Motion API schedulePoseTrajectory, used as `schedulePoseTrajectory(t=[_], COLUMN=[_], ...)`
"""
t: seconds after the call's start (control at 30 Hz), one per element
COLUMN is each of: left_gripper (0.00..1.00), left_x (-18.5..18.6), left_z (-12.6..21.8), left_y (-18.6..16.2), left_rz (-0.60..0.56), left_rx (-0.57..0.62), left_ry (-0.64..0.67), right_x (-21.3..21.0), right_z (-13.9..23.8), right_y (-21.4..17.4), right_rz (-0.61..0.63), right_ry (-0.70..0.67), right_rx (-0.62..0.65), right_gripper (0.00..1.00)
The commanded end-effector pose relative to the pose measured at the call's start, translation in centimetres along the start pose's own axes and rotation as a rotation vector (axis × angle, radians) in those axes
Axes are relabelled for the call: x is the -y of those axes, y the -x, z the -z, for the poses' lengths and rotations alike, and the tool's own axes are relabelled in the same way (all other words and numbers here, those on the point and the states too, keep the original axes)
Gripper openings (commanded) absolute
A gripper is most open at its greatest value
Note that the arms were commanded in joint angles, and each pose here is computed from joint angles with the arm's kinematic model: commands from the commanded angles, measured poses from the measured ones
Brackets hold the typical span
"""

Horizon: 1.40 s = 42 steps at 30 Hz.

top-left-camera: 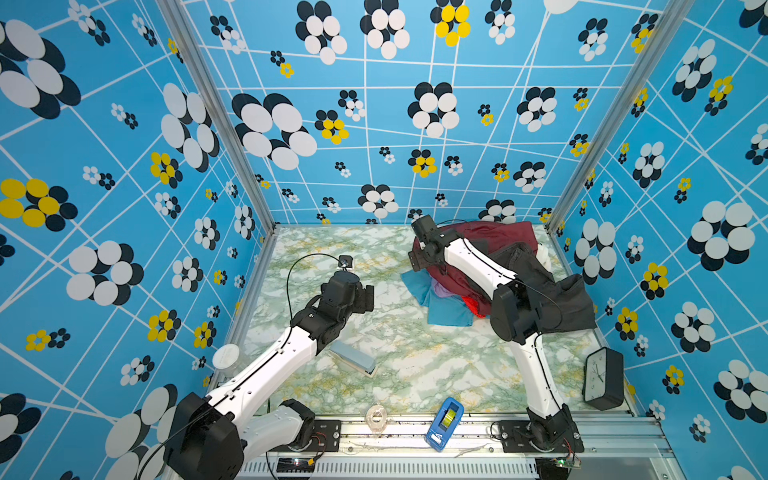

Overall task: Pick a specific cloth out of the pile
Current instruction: 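Lower the right gripper onto the maroon shirt collar and close it, then lift the maroon shirt high out of the pile with the right gripper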

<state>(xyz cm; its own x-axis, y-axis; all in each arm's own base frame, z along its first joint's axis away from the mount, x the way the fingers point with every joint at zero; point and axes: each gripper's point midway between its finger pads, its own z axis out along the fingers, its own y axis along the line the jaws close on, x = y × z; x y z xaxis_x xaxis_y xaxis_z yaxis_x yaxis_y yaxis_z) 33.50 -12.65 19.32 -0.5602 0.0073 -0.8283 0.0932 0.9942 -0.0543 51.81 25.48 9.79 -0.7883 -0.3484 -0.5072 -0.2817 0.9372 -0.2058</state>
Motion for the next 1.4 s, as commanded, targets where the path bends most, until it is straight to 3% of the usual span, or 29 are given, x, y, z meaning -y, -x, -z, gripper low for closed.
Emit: schedulePoseTrajectory(t=[0.0, 0.07, 0.13, 0.2, 0.23, 0.4, 0.57, 0.93, 1.37], left_gripper=[0.96, 0.96, 0.96, 0.96, 0.96, 0.96, 0.96, 0.96, 0.96], left_x=[-0.6, -0.7, -0.9, -1.0, -1.1, -1.2, -1.2, -2.2, -1.9], left_z=[0.0, 0.1, 0.2, 0.4, 0.5, 0.7, 1.1, 2.5, 3.1], left_y=[-0.6, -0.7, -0.7, -0.7, -0.7, -0.5, -0.3, 0.0, 0.4], left_rz=[-0.027, -0.024, -0.024, -0.020, -0.018, -0.013, -0.004, 0.006, 0.033], left_rx=[-0.009, -0.005, 0.000, 0.004, 0.008, 0.019, 0.026, 0.070, 0.102], left_ry=[0.032, 0.035, 0.038, 0.043, 0.045, 0.044, 0.039, 0.068, 0.035], right_x=[0.5, 0.5, 0.4, 0.8, 1.0, 1.9, 3.3, 6.7, 9.2], right_z=[-0.3, -0.8, -1.1, -1.2, -1.1, 0.1, 3.1, 15.2, 25.9], right_y=[-0.5, -0.9, -1.1, -1.3, -1.3, -0.6, 1.0, 5.8, 9.2], right_rz=[0.021, 0.029, 0.032, 0.030, 0.028, 0.018, 0.001, -0.084, -0.145], right_ry=[-0.040, -0.045, -0.052, -0.072, -0.079, -0.112, -0.143, -0.138, -0.089], right_rx=[-0.031, -0.043, -0.050, -0.057, -0.056, -0.025, 0.037, 0.318, 0.584], right_gripper=[0.97, 0.96, 0.84, 0.59, 0.53, 0.00, 0.00, 0.00, 0.00])
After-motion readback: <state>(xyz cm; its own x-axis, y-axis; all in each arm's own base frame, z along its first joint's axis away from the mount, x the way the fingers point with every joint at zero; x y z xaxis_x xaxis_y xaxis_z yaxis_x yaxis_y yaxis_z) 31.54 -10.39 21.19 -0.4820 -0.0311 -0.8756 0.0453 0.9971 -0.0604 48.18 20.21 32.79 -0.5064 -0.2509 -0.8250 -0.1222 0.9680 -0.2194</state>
